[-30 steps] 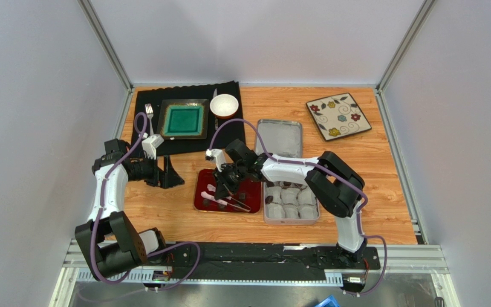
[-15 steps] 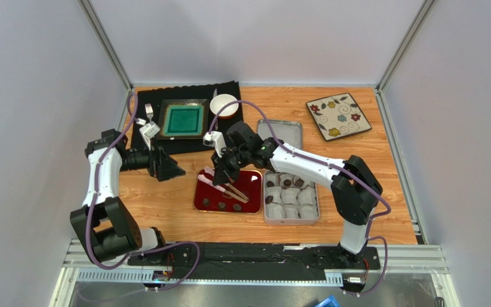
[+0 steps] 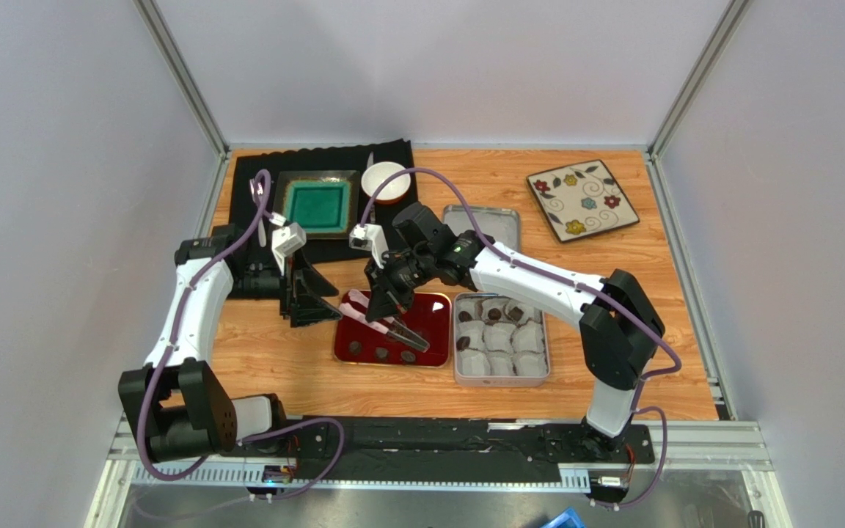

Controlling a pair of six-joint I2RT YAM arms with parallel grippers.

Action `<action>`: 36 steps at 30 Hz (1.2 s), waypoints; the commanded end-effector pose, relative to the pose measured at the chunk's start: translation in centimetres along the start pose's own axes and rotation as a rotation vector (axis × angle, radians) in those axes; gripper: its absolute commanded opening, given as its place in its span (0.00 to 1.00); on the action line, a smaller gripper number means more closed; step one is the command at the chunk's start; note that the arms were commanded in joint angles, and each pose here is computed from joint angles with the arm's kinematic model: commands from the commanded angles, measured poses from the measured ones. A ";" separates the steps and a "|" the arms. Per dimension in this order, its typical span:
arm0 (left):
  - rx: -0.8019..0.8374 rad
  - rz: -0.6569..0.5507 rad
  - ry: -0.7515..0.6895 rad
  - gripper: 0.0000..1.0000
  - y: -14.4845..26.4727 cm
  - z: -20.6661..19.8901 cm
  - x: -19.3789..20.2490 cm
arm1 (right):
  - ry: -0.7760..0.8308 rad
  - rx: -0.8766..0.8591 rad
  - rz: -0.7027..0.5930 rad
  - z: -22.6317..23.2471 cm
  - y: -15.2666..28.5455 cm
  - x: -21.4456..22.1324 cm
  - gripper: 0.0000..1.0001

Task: Pack the chocolate
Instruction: Pick up the clamp from the plate.

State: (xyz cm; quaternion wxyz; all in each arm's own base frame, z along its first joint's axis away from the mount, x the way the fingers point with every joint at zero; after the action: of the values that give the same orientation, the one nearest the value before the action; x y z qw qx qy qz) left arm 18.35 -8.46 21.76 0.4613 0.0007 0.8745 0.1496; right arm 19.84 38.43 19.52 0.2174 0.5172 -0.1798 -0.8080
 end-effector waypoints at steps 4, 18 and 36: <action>0.053 -0.005 0.020 0.64 -0.2 -2.2 0.8 | 0.073 -0.104 -0.071 2.6 2.0 -2.9 0.00; 0.107 0.062 0.020 0.50 -1.3 -2.9 2.3 | 0.082 -0.153 -0.094 2.8 2.3 -4.1 0.00; 0.127 0.058 -0.015 0.11 -1.5 -3.4 2.0 | 0.057 -0.155 -0.092 2.1 1.5 -3.9 0.05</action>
State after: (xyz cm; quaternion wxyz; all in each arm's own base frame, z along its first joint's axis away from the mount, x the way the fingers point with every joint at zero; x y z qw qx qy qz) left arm 16.21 -10.05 20.11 0.4680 0.0605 0.8716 0.1329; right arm 19.51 38.69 21.90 0.2381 0.5076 -0.1135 -0.8203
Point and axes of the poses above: each gripper's point midway between its finger pads, its own y axis back along the fingers, its own z axis along the line the jaws close on, x = y × z, the point moved 5 cm from there along y, back along the fingers, and after that the axes turned 7 degrees about y, right-handed, at the moved point
